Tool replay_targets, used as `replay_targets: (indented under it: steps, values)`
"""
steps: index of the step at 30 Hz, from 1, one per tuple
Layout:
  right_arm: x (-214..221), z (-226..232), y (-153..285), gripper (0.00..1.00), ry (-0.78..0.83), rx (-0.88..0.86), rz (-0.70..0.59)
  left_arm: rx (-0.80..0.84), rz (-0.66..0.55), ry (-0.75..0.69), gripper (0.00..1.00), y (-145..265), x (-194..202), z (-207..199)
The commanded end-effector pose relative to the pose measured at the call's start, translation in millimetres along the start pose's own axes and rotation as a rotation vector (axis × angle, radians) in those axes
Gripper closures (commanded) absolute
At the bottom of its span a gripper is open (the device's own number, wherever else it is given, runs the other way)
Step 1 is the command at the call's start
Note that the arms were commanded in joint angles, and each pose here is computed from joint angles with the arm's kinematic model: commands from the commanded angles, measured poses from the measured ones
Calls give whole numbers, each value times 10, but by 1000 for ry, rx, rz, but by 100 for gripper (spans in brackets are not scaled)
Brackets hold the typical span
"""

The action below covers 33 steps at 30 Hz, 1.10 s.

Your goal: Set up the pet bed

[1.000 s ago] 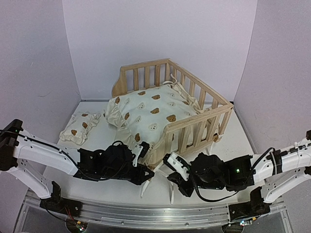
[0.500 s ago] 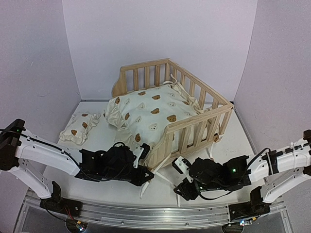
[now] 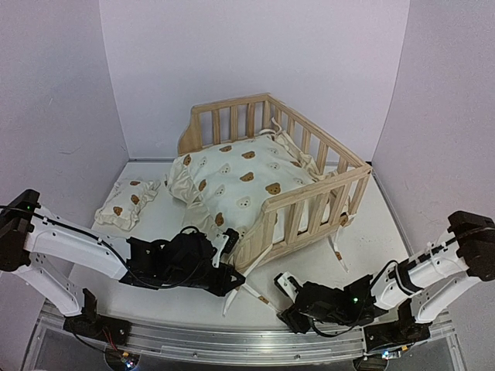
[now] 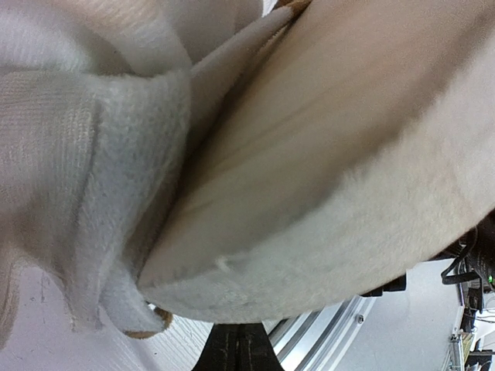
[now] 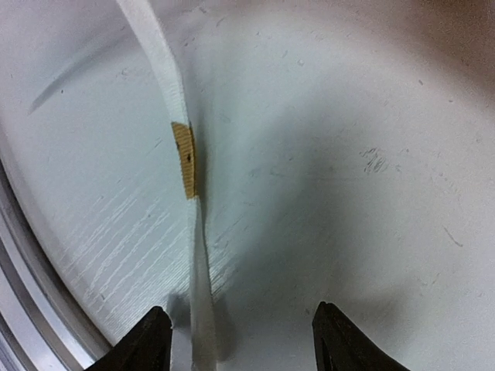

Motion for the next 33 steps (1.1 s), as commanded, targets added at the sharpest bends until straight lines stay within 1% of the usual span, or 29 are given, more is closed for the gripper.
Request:
replay_targets:
  steps: [1, 3, 6, 9, 12, 13, 14, 17, 19, 20, 22, 24, 26, 29, 31, 33]
  values:
    - [-273, -10, -8, 36, 46, 42, -153, 16, -5, -3, 100, 6, -39, -56]
    - [-340, 45, -38, 42, 89, 28, -152, 17, -5, -2, 100, 11, -35, -53]
    - [-323, 97, -97, 50, 101, 6, -129, 17, -6, 1, 100, 23, -33, -44]
    - [-279, 108, -142, 64, 105, -1, -125, 11, -12, 8, 100, 35, -31, -23]
    - [-352, 116, -105, 84, 122, -6, -166, 1, -12, 6, 100, 28, -19, 10]
    - [-423, 134, -54, 94, 129, -18, -187, -3, -11, 6, 100, 19, -13, 21]
    - [-512, 157, 35, 100, 138, -40, -208, -9, -6, 3, 100, 4, -3, 35]
    - [-767, 260, 394, 100, 229, -144, -304, -17, 11, -5, 100, -37, 32, 58]
    - [-869, 309, 587, 100, 357, -189, -363, -25, 19, -10, 100, -63, 50, 80]
    - [-900, 309, 653, 100, 432, -186, -361, -29, 19, -12, 100, -63, 49, 86]
    - [-960, 258, 747, 100, 542, -141, -349, -30, 13, -14, 100, -44, 40, 84]
    - [-1030, 219, 855, 100, 615, -111, -355, -24, 6, -13, 100, -13, 23, 69]
    - [-1148, 212, 1014, 100, 674, -102, -416, -14, 2, -15, 100, 13, 10, 42]
    - [-1382, 258, 1207, 100, 782, -79, -552, 3, 10, -15, 100, 24, 9, 4]
    - [-1592, 206, 1188, 100, 796, 9, -607, 11, 19, -13, 100, 22, 17, -13]
    - [-1819, 99, 1156, 100, 747, 107, -630, 22, 30, -19, 100, 24, 30, -38]
Point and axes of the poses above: each gripper's point midway between its finger pads, its own y axis back along the fingers, its own z axis along the line the jaws close on, x = y × z, the point moved 4 cm from there along y, back along the fingers, and after that the axes turned 12 degrees about y, right-handed, at the moved point
